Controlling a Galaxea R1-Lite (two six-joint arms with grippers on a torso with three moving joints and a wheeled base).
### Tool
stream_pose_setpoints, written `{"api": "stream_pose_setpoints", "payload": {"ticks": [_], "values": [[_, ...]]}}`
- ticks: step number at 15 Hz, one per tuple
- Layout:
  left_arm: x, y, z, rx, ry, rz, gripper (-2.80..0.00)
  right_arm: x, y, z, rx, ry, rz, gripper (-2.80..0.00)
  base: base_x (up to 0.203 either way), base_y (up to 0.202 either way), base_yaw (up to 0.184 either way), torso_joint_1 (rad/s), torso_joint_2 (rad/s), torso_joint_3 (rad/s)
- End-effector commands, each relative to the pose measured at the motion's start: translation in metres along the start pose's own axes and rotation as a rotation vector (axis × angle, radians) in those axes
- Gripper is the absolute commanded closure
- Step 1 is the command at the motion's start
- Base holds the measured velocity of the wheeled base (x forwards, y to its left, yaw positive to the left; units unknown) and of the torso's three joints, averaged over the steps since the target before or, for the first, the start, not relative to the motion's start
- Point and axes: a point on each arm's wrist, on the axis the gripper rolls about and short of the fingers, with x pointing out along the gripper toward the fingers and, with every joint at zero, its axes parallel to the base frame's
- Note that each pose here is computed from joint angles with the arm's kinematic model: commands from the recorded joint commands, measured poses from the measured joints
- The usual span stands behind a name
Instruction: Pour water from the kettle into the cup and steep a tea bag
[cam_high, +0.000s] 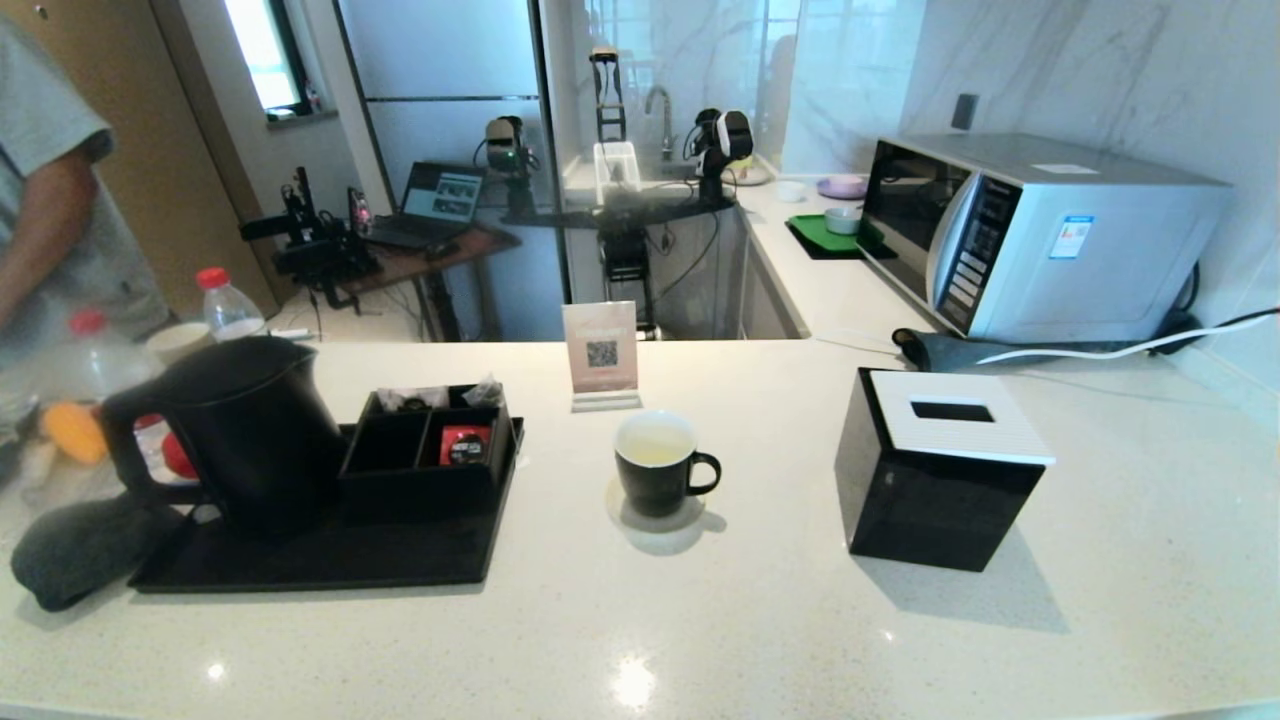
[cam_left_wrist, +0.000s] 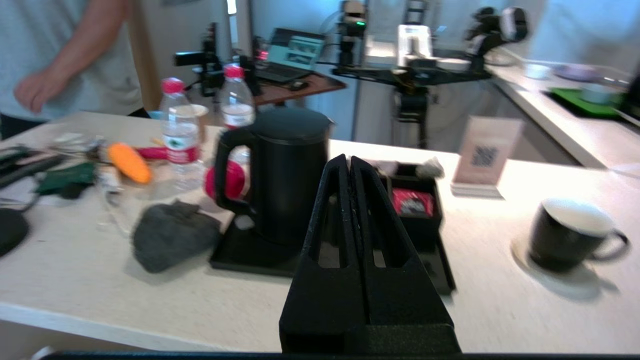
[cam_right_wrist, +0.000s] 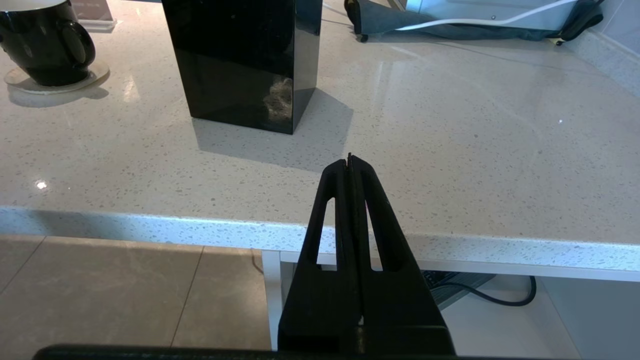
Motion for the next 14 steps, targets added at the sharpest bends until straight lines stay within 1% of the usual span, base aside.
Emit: {"api": "stream_pose_setpoints", "payload": {"ticks": [1,3,4,5,7,8,10,11,14], "values": [[0.038,-0.006,0.022,0.019,0.092,0.079,0.00,0.000,0.000,0.000,-0.001,0.002,0.000,0.00,0.000,0.000,0.000,0.000,0.00,0.000],[0.061,-0.009,0.029,0.018,0.140,0.148,0.00,0.000,0.000,0.000,-0.001,0.001,0.000,0.00,0.000,0.000,0.000,0.000,0.00,0.000],[0.073,-0.011,0.029,0.011,0.173,0.177,0.00,0.000,0.000,0.000,-0.001,0.000,0.000,0.00,0.000,0.000,0.000,0.000,0.00,0.000],[0.083,-0.012,0.027,0.011,0.205,0.208,0.00,0.000,0.000,0.000,-0.001,0.001,0.000,0.00,0.000,0.000,0.000,0.000,0.00,0.000],[0.103,-0.009,0.017,0.033,0.285,0.321,0.00,0.000,0.000,0.000,-0.001,0.002,0.000,0.00,0.000,0.000,0.000,0.000,0.00,0.000],[0.112,-0.006,0.010,0.044,0.327,0.369,0.00,0.000,0.000,0.000,-0.001,0.002,0.000,0.00,0.000,0.000,0.000,0.000,0.00,0.000],[0.125,-0.004,-0.014,0.072,0.435,0.401,0.00,0.000,0.000,0.000,-0.001,0.002,0.000,0.00,0.000,0.000,0.000,0.000,0.00,0.000],[0.130,-0.002,-0.026,0.080,0.468,0.412,0.00,0.000,0.000,0.000,-0.001,0.002,0.000,0.00,0.000,0.000,0.000,0.000,0.00,0.000],[0.135,0.011,-0.061,0.106,0.509,0.503,0.00,0.000,0.000,0.000,-0.001,0.002,0.000,0.00,0.000,0.000,0.000,0.000,0.00,0.000]]}}
